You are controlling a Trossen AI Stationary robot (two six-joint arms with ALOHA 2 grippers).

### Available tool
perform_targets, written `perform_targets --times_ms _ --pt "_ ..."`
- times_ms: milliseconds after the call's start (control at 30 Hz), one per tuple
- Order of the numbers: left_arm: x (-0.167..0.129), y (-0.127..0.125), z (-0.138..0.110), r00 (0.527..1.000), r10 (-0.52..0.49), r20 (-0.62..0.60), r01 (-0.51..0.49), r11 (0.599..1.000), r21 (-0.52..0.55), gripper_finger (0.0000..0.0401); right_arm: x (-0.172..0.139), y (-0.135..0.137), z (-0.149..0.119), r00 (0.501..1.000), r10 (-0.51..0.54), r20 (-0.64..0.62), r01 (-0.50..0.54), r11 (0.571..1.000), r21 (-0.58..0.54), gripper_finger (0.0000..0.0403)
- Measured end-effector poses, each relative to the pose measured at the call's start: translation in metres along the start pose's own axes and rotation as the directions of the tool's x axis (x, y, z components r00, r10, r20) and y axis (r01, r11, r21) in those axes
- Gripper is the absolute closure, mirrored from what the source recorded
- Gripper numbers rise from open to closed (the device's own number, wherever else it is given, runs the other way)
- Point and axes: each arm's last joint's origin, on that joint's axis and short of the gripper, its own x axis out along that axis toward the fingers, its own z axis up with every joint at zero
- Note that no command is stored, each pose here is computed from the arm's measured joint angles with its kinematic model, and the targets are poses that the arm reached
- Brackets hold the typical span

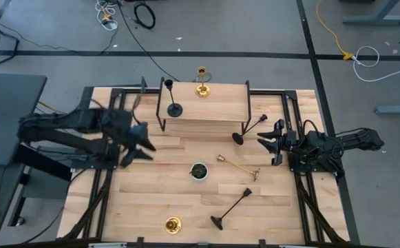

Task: Pick & Place candle stick holders
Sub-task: Put the bottom gold candle holder on the shelf aligned with the other gold candle holder

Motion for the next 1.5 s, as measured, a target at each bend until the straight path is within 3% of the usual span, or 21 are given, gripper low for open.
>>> perform_targets --times_ms 300,767,1300,1500 --pt "0.05 -0.032 -0.045 0.991 -0.131 0.032 0.129 0.99 0.063 0.0225 0.0 0.0 0.001 1.0 -0.001 0.011 0.001 1.0 0.004 0.03" --pt "0.093 -0.076 -0.116 0.969 -0.191 0.154 0.171 0.976 0.135 0.0224 0.0 0.0 0.003 1.0 -0.001 0.028 0.0 0.999 0.036 0.03" --pt "0.158 -0.108 -0.156 0.95 -0.238 0.201 0.216 0.968 0.125 0.0224 0.0 0.0 0.004 0.999 0.007 0.044 -0.009 0.999 0.041 0.03" --pt "0.182 -0.118 -0.159 0.948 -0.228 0.222 0.205 0.971 0.121 0.0224 0.0 0.0 0.004 0.999 0.008 0.045 -0.01 0.999 0.041 0.03"
